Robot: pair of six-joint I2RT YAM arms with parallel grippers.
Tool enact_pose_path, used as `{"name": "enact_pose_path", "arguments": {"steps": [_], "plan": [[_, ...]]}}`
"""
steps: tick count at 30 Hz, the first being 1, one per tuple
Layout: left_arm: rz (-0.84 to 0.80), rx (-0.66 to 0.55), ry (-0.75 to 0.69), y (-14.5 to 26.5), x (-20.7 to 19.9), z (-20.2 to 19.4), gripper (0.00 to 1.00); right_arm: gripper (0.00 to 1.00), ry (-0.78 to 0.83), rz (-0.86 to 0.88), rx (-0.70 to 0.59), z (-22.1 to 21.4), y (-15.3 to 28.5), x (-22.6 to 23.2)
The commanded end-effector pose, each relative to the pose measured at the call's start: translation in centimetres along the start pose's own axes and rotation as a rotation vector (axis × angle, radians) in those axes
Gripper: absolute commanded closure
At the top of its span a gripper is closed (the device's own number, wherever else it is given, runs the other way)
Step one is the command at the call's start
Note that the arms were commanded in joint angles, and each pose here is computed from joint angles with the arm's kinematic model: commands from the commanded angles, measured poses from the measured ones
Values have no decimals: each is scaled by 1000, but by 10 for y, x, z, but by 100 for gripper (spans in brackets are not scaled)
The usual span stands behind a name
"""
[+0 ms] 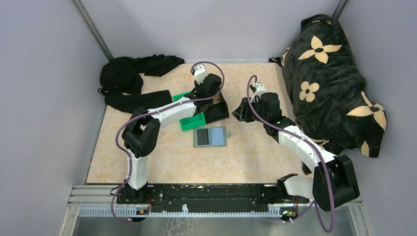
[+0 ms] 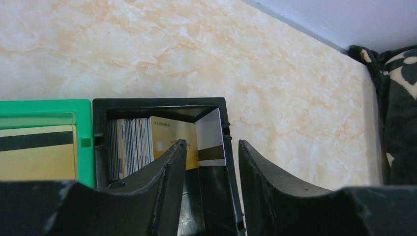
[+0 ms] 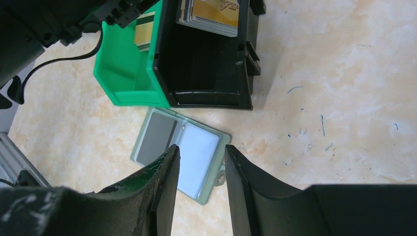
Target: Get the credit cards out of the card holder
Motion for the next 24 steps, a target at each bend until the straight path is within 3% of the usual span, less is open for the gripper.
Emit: {"name": "enact_pose_path", "arguments": {"steps": [1, 6, 8, 13, 17, 18, 24], "plan": [[-81, -41, -21, 19, -6, 25, 49, 61, 8, 32, -41, 9, -1, 3], [-316, -60, -113, 56, -19, 47, 34, 60, 16, 69, -27, 10, -1, 9], [-387, -23, -165, 73, -12, 39, 33, 58, 40, 104, -7, 7, -1, 15], [-489, 98, -226, 116, 17, 2, 62, 60, 186, 68, 27, -19, -3, 45], [-485, 206, -263, 143, 47, -35, 100, 95, 116, 95, 67, -42, -9, 42], [-479, 234, -263, 147, 55, -45, 100, 100, 98, 98, 78, -48, -10, 41], [-449, 303, -280, 164, 99, -84, 100, 100, 57, 166, 142, -79, -28, 54]]}}
Point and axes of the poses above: each gripper's point midway between its finger pads, its own y axis back along the fingers, its own x axis along the line the jaws close on, z = x × y, the point moved 4 cm from there along y, back along the fingers, and after that the axes turned 4 degrees about -y, right-handed, at the moved point
